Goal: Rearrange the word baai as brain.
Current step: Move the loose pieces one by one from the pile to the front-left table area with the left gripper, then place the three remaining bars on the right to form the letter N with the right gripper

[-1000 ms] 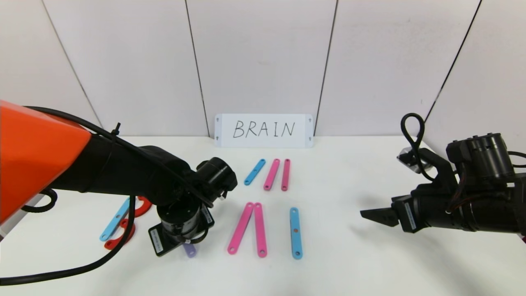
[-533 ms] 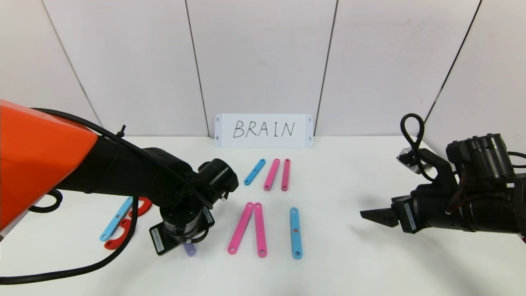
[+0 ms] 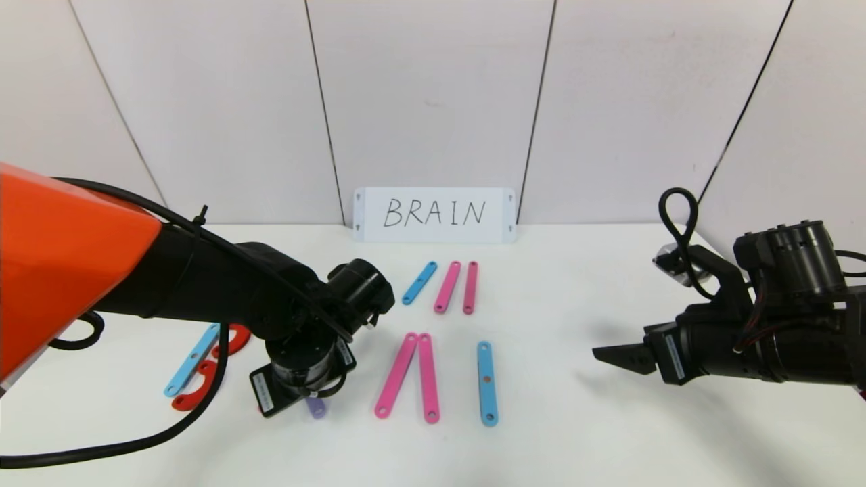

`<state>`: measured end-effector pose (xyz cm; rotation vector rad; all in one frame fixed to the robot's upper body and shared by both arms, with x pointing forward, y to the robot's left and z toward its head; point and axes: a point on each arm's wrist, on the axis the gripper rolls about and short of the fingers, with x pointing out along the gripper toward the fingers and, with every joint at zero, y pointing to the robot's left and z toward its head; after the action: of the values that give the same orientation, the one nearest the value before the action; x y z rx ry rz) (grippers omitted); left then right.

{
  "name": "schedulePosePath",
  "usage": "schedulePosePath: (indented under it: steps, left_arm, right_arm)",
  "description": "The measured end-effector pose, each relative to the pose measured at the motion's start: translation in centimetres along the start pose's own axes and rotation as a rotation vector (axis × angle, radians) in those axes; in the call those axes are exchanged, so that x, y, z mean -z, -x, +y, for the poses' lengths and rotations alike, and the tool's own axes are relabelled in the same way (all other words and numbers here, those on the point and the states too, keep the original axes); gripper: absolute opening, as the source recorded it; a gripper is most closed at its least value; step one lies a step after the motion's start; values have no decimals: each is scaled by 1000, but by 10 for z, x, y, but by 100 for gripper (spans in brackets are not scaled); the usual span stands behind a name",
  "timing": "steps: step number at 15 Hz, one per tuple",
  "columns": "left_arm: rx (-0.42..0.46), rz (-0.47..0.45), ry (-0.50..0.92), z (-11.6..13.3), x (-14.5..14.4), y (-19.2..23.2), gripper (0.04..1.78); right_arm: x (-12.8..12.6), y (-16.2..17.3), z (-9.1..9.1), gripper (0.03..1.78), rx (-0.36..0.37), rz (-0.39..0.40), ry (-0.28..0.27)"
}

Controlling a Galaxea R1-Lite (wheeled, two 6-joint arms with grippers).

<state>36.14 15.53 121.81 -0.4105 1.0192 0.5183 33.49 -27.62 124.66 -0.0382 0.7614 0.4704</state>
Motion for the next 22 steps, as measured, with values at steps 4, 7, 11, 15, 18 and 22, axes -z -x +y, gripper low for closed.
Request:
schedulePosePath:
  steps: [4, 7, 11, 15, 18, 22]
  left_arm:
    - [0, 0, 0, 0, 0, 0, 64]
    - [2, 0, -7, 0, 1, 1, 116]
    - [31, -6, -16, -5, 4, 6, 164]
    - [51, -12, -32, -5, 3, 12, 174]
    - [86, -19, -70, -3, -1, 21, 174]
    - [200, 6, -213, 11, -15, 49, 174]
  right_arm:
    - [0, 0, 0, 173, 0, 0, 0]
    - [0, 0, 0, 173, 0, 0, 0]
    - [0, 0, 0, 173, 0, 1, 0]
    - [0, 0, 0, 173, 0, 0, 0]
    - [0, 0, 0, 173, -1, 0, 0]
    - [-3, 1, -1, 173, 1, -30, 4]
